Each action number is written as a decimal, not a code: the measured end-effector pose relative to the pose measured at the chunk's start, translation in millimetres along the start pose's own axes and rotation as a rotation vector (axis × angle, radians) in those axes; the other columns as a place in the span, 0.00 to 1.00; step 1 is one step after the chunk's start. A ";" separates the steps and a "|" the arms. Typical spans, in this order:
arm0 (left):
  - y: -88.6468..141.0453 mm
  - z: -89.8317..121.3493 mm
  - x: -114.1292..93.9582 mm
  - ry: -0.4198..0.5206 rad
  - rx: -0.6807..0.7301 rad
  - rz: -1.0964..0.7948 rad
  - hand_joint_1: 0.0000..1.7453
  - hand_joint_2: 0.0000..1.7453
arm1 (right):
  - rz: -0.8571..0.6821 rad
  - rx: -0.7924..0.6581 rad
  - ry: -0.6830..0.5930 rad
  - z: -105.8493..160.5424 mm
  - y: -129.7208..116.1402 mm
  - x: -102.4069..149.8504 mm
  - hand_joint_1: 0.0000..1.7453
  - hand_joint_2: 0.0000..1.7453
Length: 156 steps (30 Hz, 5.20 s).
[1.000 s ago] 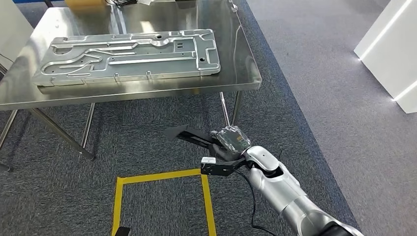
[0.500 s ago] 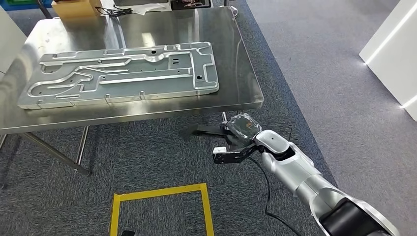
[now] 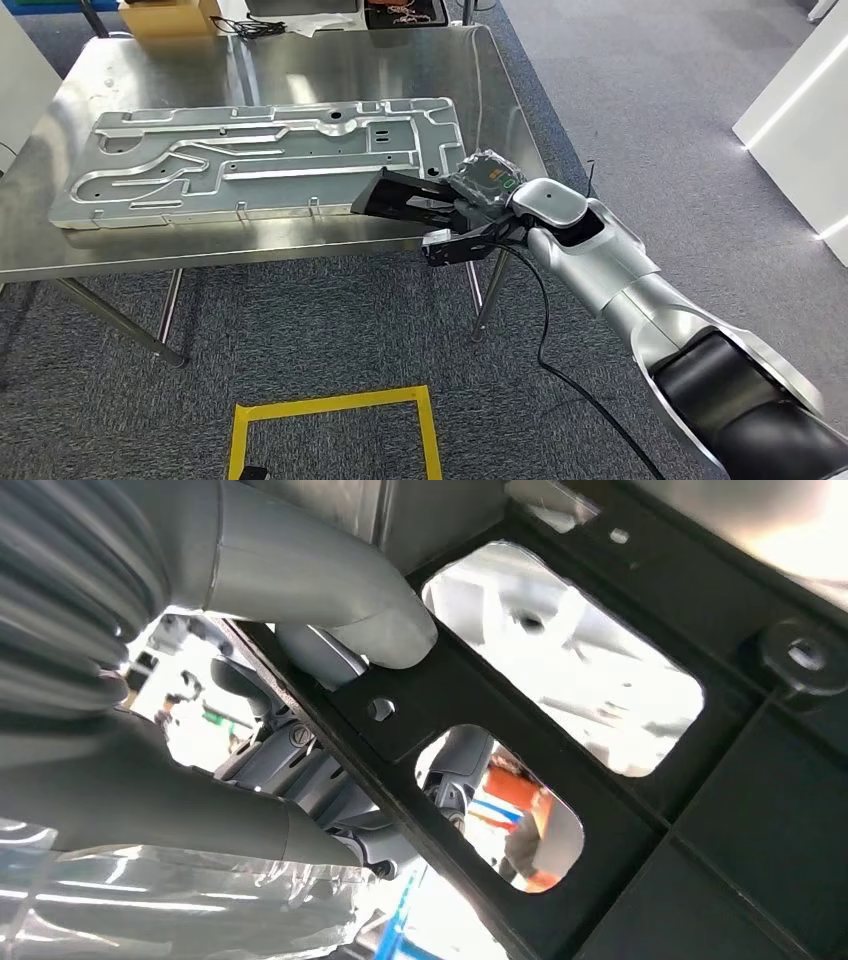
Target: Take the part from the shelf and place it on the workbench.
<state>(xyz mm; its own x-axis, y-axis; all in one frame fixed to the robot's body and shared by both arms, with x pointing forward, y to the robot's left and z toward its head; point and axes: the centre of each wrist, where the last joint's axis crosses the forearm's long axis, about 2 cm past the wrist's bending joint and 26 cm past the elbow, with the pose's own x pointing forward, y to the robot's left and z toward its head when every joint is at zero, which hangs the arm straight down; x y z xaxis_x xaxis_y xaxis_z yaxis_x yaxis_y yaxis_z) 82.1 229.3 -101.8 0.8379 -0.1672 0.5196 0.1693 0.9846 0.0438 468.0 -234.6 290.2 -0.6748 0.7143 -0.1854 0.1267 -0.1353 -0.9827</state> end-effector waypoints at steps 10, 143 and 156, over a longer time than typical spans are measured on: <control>-0.5 1.6 -4.3 -0.001 0.007 0.027 0.00 1.00 | 0.038 0.033 0.009 -41.8 -131.0 -15.2 1.00 1.00; 1.4 0.9 0.2 -0.142 0.191 -0.110 0.00 1.00 | -0.477 -0.343 0.067 19.9 169.7 263.2 0.00 0.00; 4.9 0.4 -0.3 -0.103 0.176 -0.101 0.00 0.00 | -0.514 -0.360 0.100 22.5 168.7 272.5 0.00 0.00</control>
<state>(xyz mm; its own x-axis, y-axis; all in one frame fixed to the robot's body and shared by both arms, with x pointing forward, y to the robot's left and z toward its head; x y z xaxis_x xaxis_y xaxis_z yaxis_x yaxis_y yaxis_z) 82.4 234.2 -101.4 0.7622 -0.2684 0.5891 0.1490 0.9583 0.2439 289.2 -78.2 73.9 -0.6453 0.6899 0.3282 0.0529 0.4690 -0.8816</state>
